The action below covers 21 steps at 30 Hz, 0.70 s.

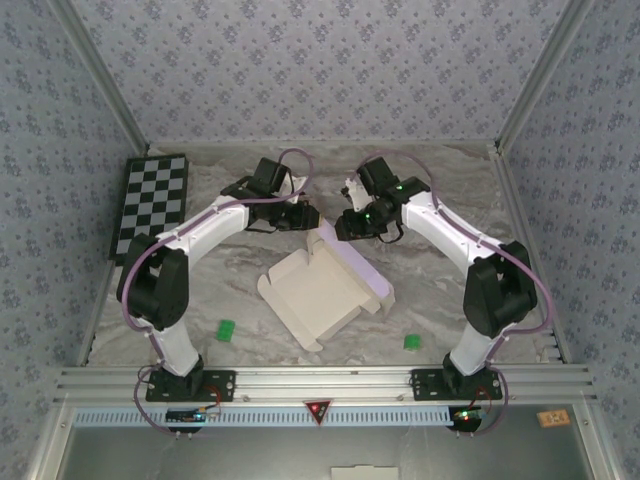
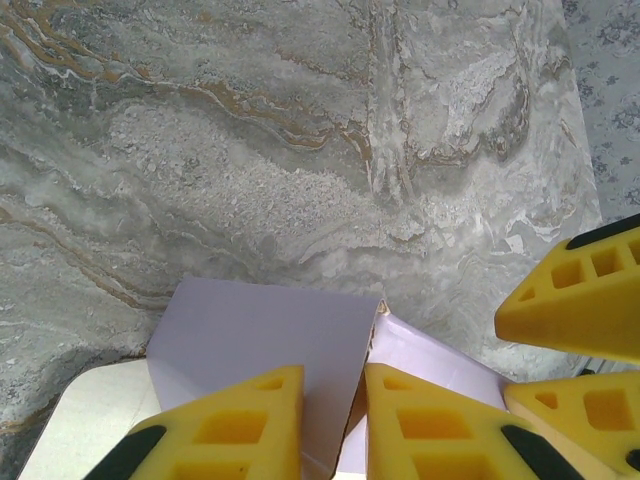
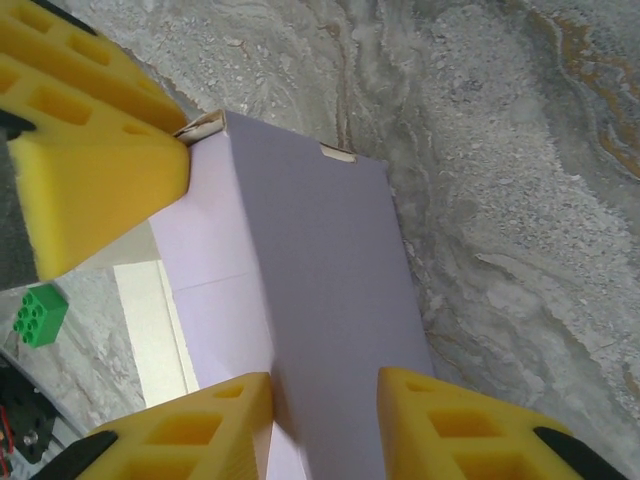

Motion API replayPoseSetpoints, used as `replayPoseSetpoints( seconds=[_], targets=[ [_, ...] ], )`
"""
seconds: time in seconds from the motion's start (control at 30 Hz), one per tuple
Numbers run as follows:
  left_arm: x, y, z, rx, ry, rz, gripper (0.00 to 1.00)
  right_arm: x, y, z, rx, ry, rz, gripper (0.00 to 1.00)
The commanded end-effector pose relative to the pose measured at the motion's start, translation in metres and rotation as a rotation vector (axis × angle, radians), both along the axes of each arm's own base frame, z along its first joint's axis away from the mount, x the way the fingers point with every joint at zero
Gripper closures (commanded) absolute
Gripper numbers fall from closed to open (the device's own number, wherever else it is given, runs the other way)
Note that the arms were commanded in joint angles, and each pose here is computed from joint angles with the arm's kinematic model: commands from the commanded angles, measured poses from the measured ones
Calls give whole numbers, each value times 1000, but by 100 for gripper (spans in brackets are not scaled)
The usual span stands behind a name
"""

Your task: Fold the paper box

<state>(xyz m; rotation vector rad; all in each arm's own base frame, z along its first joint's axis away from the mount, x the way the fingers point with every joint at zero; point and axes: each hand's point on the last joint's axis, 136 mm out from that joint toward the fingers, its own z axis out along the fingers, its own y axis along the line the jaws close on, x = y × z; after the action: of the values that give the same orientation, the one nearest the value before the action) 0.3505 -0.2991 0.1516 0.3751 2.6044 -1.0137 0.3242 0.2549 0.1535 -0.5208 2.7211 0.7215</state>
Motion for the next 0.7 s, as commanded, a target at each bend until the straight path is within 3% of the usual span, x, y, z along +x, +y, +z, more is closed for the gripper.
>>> replayPoseSetpoints(
  seconds=[0.0, 0.17, 0.33, 0.67],
  targets=[
    [-25, 23, -46, 156, 124, 20, 80, -14, -3, -13, 1, 59, 5, 69],
    [-22, 23, -34, 134, 87, 26, 77, -16, -9, -26, -39, 69, 2, 76],
    [-10, 31, -6, 105, -25, 57, 64, -16, -11, -29, -50, 71, 0, 77],
    [4, 74, 9, 80, -174, 131, 60, -17, -10, -31, -74, 68, 7, 77]
  ],
)
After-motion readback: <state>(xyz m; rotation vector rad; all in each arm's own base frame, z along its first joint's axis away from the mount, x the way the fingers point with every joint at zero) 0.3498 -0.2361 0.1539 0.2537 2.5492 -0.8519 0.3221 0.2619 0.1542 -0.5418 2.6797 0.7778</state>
